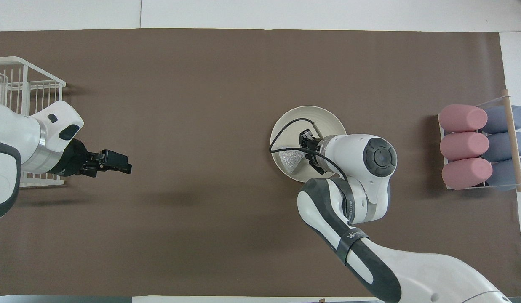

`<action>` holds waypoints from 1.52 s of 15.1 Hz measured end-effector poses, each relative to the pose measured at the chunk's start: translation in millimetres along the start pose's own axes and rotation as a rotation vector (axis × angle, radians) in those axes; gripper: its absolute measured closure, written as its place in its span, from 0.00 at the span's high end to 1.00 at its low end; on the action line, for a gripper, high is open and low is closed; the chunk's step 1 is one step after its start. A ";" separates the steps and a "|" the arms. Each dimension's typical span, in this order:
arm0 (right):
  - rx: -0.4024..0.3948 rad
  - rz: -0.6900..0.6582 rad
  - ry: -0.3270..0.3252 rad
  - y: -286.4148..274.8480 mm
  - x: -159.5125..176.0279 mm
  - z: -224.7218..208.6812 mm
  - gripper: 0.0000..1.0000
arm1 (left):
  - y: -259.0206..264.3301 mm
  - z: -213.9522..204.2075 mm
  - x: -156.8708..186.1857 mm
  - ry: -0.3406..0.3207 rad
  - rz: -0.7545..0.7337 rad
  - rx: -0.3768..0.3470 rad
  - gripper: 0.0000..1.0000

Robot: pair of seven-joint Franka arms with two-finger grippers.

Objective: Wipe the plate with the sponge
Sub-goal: 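Rub the held sponge over the plate with the right gripper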

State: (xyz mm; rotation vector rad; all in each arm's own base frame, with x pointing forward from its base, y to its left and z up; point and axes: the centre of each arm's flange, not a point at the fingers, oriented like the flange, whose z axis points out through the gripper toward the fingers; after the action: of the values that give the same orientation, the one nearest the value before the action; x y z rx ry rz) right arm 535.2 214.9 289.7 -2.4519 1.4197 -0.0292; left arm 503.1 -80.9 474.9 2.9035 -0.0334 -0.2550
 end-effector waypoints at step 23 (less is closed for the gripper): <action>-0.053 0.124 -0.075 -23.1 -48.5 -24.2 0.10 | -0.1 -1.9 0.5 0.005 -0.001 0.000 1.00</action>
State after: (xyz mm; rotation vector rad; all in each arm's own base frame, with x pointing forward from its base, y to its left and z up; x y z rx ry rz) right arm 525.8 260.7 325.6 -2.3744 1.5542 0.1279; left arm 503.9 -80.4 476.5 2.9038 -0.0309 -0.2484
